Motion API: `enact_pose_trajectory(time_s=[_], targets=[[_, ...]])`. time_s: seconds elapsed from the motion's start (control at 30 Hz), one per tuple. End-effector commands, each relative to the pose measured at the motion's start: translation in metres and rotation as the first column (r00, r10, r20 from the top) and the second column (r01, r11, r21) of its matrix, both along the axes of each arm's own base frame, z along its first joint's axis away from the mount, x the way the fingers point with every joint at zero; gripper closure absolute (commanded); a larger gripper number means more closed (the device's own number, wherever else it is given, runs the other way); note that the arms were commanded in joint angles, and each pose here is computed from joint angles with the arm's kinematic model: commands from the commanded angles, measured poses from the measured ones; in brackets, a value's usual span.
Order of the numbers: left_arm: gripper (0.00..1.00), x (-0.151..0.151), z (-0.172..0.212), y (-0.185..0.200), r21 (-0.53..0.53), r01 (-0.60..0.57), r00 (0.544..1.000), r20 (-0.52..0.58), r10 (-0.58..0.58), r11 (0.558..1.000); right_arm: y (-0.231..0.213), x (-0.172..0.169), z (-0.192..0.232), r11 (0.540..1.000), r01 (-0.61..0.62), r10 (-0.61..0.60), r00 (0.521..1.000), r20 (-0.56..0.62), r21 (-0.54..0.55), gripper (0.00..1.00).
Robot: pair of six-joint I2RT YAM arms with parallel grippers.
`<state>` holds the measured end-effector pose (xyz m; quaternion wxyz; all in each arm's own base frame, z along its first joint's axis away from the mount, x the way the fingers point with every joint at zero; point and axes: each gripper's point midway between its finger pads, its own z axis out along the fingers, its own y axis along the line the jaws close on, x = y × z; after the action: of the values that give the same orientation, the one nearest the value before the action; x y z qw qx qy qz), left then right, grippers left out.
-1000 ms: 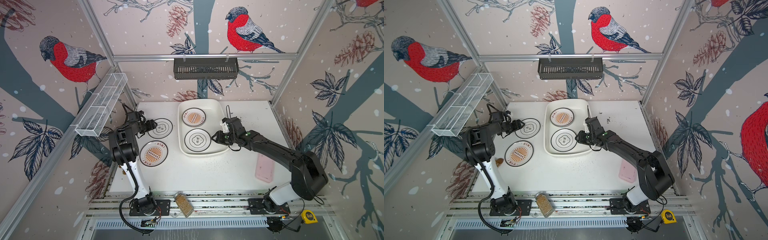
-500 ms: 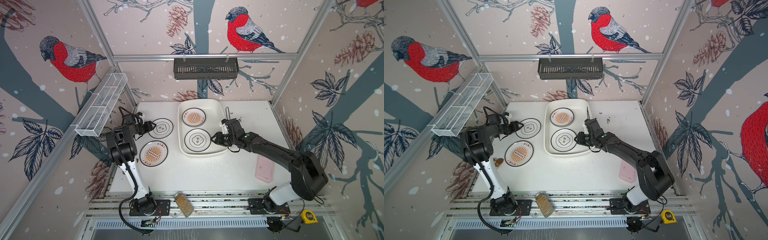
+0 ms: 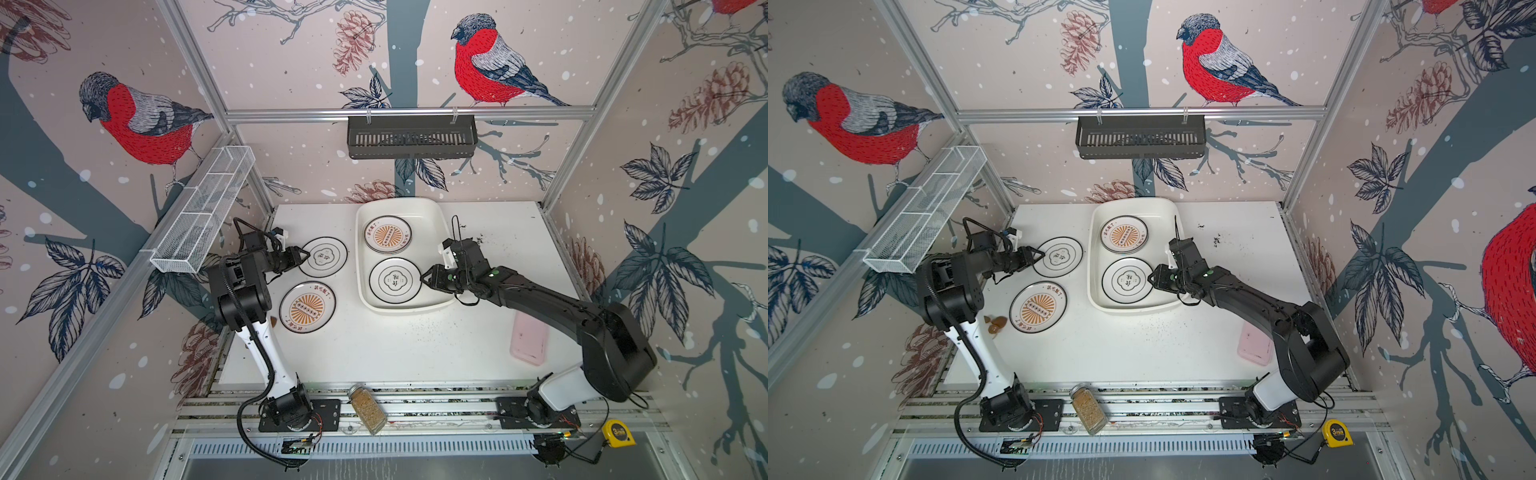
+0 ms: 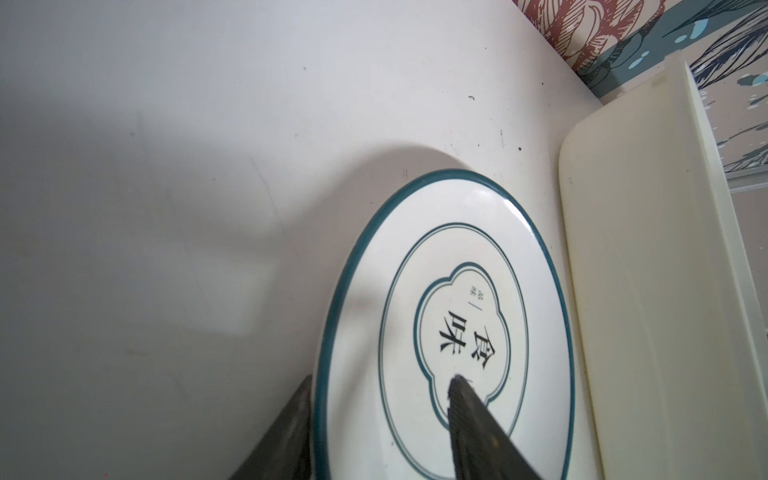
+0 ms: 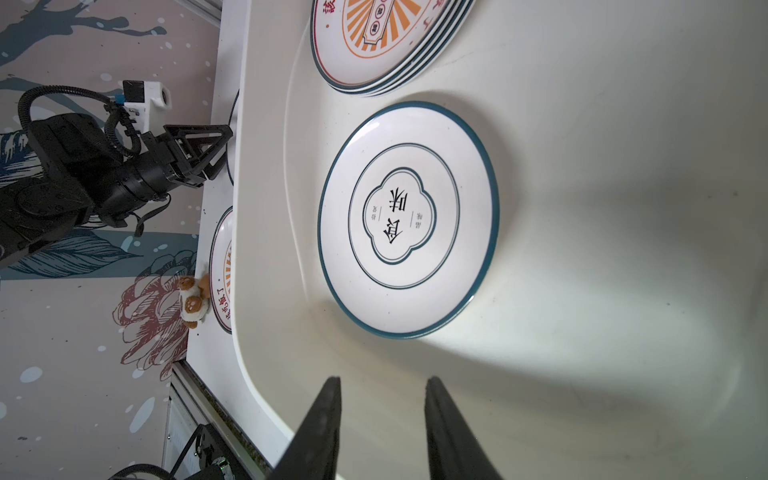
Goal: Place the plates into the plastic bin on the countertop
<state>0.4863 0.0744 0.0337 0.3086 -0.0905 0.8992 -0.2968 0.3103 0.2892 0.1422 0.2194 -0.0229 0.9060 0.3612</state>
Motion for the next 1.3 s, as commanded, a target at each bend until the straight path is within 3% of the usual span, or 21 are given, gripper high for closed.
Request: enact_pose_trajectory(time_s=[0.0,0.17,0.43,0.97,1.27], targets=[[0.52,-0.026,-0.024,-0.004,-0.01,-0.005,0.989,-0.146,0.004,1.0,0.004,0.002,0.005,1.0,0.001,-0.001,1.0,0.01,0.031,0.64],[0.59,-0.028,-0.025,-0.006,-0.02,-0.006,0.987,-0.158,0.003,1.0,0.006,0.003,0.005,0.999,-0.003,0.002,1.0,0.011,0.036,0.64],[0.59,-0.026,-0.022,-0.007,-0.034,-0.022,0.987,-0.162,0.017,0.999,0.008,0.003,0.003,0.999,-0.007,0.006,1.0,0.009,0.044,0.65],[0.83,-0.02,-0.012,-0.012,-0.066,-0.04,0.989,-0.146,0.03,0.997,0.008,0.004,0.002,0.999,-0.008,0.008,1.0,0.009,0.048,0.65],[0.89,-0.015,0.004,-0.017,-0.124,-0.057,0.991,-0.124,0.041,0.991,0.008,0.006,0.002,0.999,-0.006,0.006,1.0,0.01,0.054,0.66]])
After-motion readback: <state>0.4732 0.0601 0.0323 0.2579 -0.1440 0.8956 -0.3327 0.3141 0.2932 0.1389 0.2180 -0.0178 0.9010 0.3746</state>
